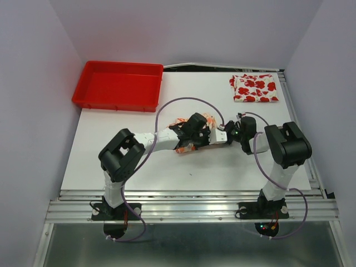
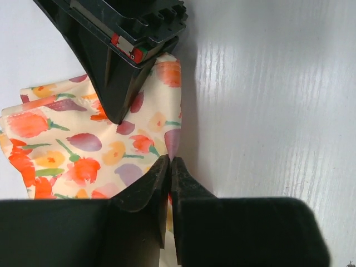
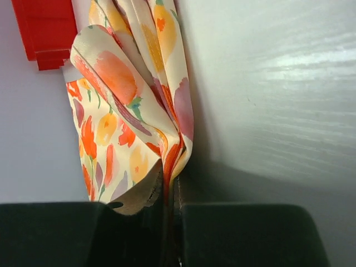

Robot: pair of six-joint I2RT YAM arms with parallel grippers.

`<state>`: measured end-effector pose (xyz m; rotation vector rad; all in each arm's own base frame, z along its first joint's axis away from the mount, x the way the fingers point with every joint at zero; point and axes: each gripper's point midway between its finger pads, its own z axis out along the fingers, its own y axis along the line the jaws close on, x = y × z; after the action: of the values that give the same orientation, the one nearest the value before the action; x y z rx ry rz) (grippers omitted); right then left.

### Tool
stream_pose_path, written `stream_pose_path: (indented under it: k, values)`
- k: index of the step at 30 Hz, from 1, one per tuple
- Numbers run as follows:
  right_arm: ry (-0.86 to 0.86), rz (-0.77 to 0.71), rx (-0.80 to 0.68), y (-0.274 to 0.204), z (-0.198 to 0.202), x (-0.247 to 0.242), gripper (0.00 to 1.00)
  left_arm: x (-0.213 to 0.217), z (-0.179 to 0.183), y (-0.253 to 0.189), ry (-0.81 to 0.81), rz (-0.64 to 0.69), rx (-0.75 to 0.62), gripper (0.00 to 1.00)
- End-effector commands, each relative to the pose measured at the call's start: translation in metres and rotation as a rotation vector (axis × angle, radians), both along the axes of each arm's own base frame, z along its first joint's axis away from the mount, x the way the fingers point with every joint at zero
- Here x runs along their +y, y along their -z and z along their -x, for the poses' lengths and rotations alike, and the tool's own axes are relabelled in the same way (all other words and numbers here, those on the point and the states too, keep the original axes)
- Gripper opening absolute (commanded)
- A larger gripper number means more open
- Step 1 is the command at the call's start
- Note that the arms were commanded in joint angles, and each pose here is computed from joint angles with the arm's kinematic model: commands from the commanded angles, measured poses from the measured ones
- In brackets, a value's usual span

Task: Fold and stack the skirts
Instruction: Neatly place the folded skirt to the corner

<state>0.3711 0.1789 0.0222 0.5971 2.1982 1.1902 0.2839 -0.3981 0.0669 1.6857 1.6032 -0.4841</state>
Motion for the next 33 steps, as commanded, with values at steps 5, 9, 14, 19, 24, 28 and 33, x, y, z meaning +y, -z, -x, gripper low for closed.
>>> stream_pose_path:
  k: [5,9,14,19,24,28,33]
  values:
    - [-0.009,0.274,-0.210,-0.036,-0.046,-0.022,0.01,0.006,-0.007,-0.070,-0.061,0.108,-0.035,0.48]
    - [-0.051,0.440,-0.314,-0.061,-0.081,-0.031,0.01,0.033,-0.004,-0.083,-0.143,0.096,0.022,0.63]
    - [-0.107,0.603,-0.419,-0.078,-0.115,-0.042,0.01,0.056,-0.001,-0.087,-0.201,0.117,0.127,0.69]
    - [-0.149,0.700,-0.487,-0.096,-0.151,-0.062,0.01,0.070,0.004,-0.082,-0.232,0.116,0.171,0.69]
    - [-0.160,0.781,-0.573,-0.122,-0.192,-0.093,0.01,0.071,0.011,-0.080,-0.238,0.146,0.196,0.69]
    - [-0.152,0.834,-0.622,-0.137,-0.217,-0.118,0.01,0.072,0.015,-0.080,-0.245,0.161,0.215,0.69]
    - [-0.121,0.857,-0.661,-0.156,-0.241,-0.147,0.01,0.077,0.020,-0.076,-0.244,0.152,0.219,0.69]
